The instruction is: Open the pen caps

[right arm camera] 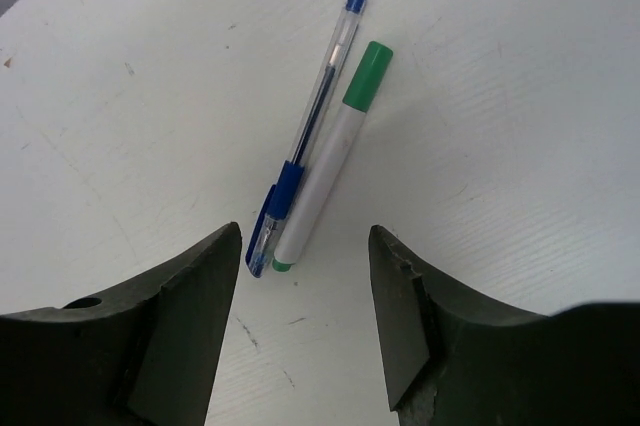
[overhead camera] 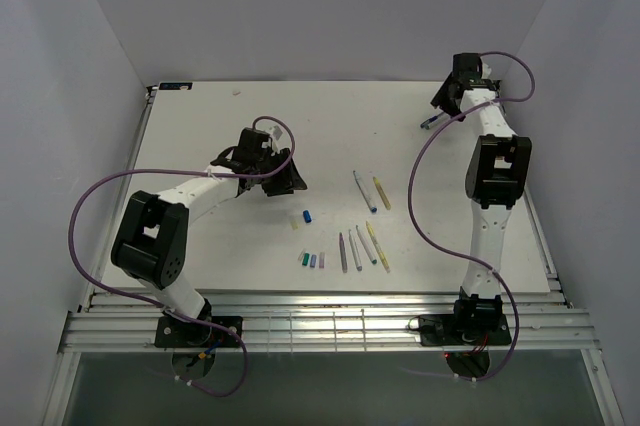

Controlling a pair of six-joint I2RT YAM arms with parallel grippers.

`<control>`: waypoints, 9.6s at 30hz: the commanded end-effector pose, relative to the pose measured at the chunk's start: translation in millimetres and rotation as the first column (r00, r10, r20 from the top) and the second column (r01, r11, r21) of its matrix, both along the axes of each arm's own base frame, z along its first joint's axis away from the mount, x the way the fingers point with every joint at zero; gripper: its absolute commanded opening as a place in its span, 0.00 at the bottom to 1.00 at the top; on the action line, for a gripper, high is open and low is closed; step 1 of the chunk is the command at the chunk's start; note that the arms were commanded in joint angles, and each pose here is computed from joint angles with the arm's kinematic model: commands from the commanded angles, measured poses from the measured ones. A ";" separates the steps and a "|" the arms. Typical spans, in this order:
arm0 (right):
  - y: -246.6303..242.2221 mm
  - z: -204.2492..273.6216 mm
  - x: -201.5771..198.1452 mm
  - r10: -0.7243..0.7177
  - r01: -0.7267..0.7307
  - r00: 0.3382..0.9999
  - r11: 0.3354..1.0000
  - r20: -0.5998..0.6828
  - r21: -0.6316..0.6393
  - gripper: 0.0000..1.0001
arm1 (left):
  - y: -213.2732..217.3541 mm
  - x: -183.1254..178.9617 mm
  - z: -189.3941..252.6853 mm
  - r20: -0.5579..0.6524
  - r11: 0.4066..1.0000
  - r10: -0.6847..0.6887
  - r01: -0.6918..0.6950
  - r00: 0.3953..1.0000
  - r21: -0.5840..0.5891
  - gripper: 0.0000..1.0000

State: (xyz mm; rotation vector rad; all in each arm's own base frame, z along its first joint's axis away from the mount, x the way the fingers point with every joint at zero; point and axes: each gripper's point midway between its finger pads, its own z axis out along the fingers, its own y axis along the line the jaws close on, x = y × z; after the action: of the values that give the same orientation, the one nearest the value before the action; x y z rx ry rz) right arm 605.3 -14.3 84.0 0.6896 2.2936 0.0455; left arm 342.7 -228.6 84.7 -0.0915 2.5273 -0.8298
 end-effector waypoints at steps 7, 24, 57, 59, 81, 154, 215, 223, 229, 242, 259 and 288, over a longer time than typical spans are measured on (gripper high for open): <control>1.6 -20.1 7.2 0.009 -0.009 1.000 1.000 -0.017 -0.028 0.60 | -1.2 -1.5 -1.5 0.000 1.000 0.000 0.000 1.000 -0.028 0.56; 17.3 -48.8 -9.1 0.029 -0.035 0.995 0.998 -0.094 -0.060 0.59 | 1.8 -2.6 -7.7 -0.012 0.999 0.004 -0.004 1.000 -0.033 0.56; 18.6 -78.2 -5.9 0.105 -0.120 0.980 0.989 -0.172 -0.083 0.50 | 10.9 -10.7 -13.0 -0.032 0.999 0.013 -0.014 0.999 -0.052 0.56; 21.0 -82.4 -10.5 0.111 -0.127 0.975 0.989 -0.192 -0.073 0.48 | 10.9 -9.8 -11.6 -0.028 0.998 0.013 -0.015 1.000 -0.055 0.56; 29.0 -101.0 -51.8 0.120 -0.130 0.950 0.991 -0.288 -0.017 0.37 | 15.3 -12.8 -10.0 -0.024 0.998 0.014 -0.016 1.000 -0.066 0.56; 28.8 -100.7 -108.6 0.195 -0.214 0.899 0.977 -0.392 -0.006 0.49 | 24.4 -42.1 -7.5 -0.031 0.997 0.001 -0.003 1.000 -0.081 0.56; 266.4 84.5 -376.2 0.855 -0.771 0.503 0.379 0.124 0.512 0.08 | -49.5 -27.8 137.6 -0.091 0.856 -0.065 0.009 0.994 -0.517 0.64; 281.4 87.1 -392.1 0.863 -0.761 0.462 0.267 0.205 0.591 0.08 | -62.1 -34.0 141.9 -0.092 0.824 -0.095 0.027 0.991 -0.566 0.66; 285.5 90.2 -397.1 0.867 -0.768 0.445 0.240 0.225 0.593 0.08 | -62.9 -32.6 146.4 -0.075 0.816 -0.088 0.029 0.993 -0.577 0.67; 299.2 100.6 -412.4 0.867 -0.776 0.410 0.169 0.283 0.607 0.08 | -72.7 -38.2 147.5 -0.074 0.820 -0.096 0.037 0.993 -0.572 0.69; 300.1 104.8 -416.9 0.854 -0.781 0.435 0.201 0.284 0.592 0.08 | -47.2 -61.9 116.5 -0.202 0.895 0.025 -0.112 0.979 -0.431 0.68; 325.4 99.2 -412.6 0.876 -0.787 0.395 0.167 0.276 0.594 0.08 | -68.7 -64.4 104.1 -0.261 0.898 -0.021 -0.096 0.965 -0.429 0.53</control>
State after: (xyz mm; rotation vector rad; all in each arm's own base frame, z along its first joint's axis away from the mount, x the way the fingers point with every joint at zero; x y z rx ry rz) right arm 185.8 301.1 164.1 -0.4034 2.5451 1.4389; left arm 274.8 -292.2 177.3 -0.4490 2.5350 -1.4170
